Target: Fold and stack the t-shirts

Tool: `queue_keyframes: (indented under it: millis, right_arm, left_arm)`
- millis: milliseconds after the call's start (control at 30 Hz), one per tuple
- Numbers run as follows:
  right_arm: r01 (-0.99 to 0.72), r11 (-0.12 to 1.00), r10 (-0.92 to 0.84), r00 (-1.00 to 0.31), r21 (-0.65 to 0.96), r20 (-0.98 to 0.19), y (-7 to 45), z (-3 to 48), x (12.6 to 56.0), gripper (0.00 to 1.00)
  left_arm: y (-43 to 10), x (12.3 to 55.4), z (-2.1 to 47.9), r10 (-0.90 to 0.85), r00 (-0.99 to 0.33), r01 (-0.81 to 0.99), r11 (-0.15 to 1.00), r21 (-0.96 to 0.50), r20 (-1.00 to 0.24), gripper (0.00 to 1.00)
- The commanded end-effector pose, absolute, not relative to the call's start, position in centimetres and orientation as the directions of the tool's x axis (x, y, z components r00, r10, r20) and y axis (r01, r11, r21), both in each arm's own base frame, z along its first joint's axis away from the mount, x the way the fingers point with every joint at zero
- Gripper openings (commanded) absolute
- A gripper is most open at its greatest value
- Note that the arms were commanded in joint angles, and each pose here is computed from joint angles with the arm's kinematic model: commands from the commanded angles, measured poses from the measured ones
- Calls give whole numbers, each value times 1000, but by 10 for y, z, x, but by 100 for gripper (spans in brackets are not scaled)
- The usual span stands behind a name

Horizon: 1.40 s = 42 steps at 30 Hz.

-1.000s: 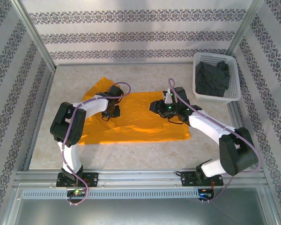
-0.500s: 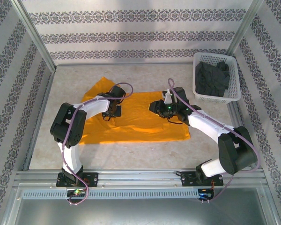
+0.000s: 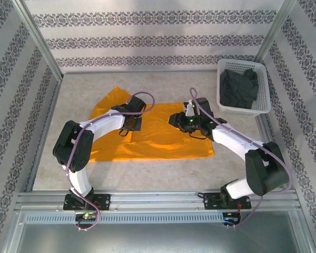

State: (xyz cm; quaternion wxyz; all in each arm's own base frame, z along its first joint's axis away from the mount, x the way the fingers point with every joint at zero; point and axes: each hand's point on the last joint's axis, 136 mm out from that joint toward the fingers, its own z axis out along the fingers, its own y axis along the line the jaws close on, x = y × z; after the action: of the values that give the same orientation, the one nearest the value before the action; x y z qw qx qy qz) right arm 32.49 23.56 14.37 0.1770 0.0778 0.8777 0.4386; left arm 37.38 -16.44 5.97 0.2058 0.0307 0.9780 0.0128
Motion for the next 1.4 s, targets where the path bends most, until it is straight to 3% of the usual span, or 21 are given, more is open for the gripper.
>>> queue_keyframes:
  millis: [0,367,400,467,533,567,733,1000,1200,1367]
  right_arm:
    - [-3,594,297,-929,805,-222,232,141,322,33]
    - [53,617,326,-925,785,-194,222,124,312,33]
    - [67,622,333,-925,780,-186,220,121,311,33]
    - [94,637,349,-920,765,-177,213,115,308,34]
    - [128,653,377,-910,747,-173,203,109,305,35]
    - [150,661,393,-904,736,-169,196,104,301,35]
    - [276,702,452,-885,657,-111,165,72,278,32]
    - [396,744,500,-864,539,-55,144,35,261,28]
    - [463,779,498,-867,423,31,141,7,244,28]
    - [478,809,476,-874,343,96,153,-3,219,28]
  left_arm:
    - [-169,372,60,70,-905,62,998,33,-419,0]
    - [-175,374,65,77,-895,79,997,14,-440,0]
    - [-174,374,65,74,-895,74,997,17,-440,4]
    - [-170,373,70,52,-894,47,999,23,-445,30]
    - [-164,370,81,7,-885,4,1000,9,-466,46]
    - [-160,368,88,-30,-877,-27,1000,-14,-479,48]
    - [-132,340,94,-290,-855,-224,954,-198,-430,47]
    - [-72,293,41,-603,-770,-529,787,-318,-211,36]
    - [-39,269,11,-733,-670,-688,673,-270,-120,33]
    - [-16,236,8,-787,-605,-766,617,-183,-122,34]
